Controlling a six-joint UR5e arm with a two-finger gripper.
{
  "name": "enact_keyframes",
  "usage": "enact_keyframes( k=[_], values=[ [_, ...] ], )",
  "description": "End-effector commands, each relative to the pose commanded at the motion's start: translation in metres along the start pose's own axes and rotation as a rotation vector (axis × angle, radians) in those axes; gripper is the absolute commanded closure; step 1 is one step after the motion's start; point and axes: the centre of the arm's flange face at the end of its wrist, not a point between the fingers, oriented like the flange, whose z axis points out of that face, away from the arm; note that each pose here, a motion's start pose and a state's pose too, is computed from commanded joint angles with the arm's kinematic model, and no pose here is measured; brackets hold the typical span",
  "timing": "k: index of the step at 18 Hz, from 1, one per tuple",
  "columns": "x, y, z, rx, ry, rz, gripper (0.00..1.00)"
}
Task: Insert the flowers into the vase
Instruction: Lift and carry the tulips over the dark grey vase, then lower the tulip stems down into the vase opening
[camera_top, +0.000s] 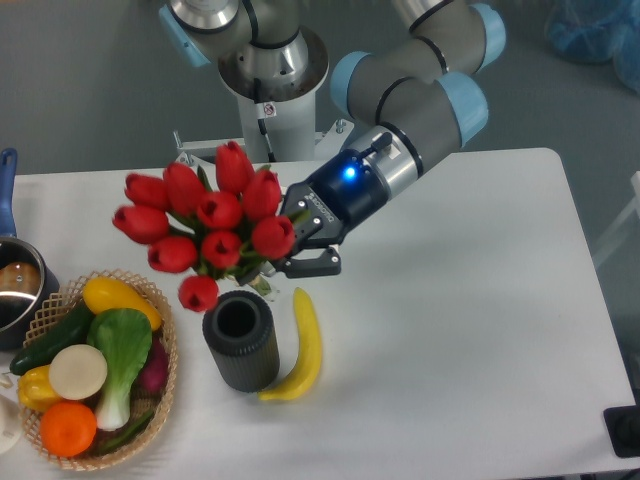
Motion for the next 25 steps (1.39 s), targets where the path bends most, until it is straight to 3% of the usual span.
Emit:
enact_keyframes(
  k=[2,6,25],
  values=[
    [0.010,0.020,-0.002,0.041,0.010,-0.028,0.91],
    [0.017,0.035,-0.008,0.119,0.012,0.045,0.91],
    [-0.007,0.076,0.001,0.115,0.020,0.020,0.91]
  ],
)
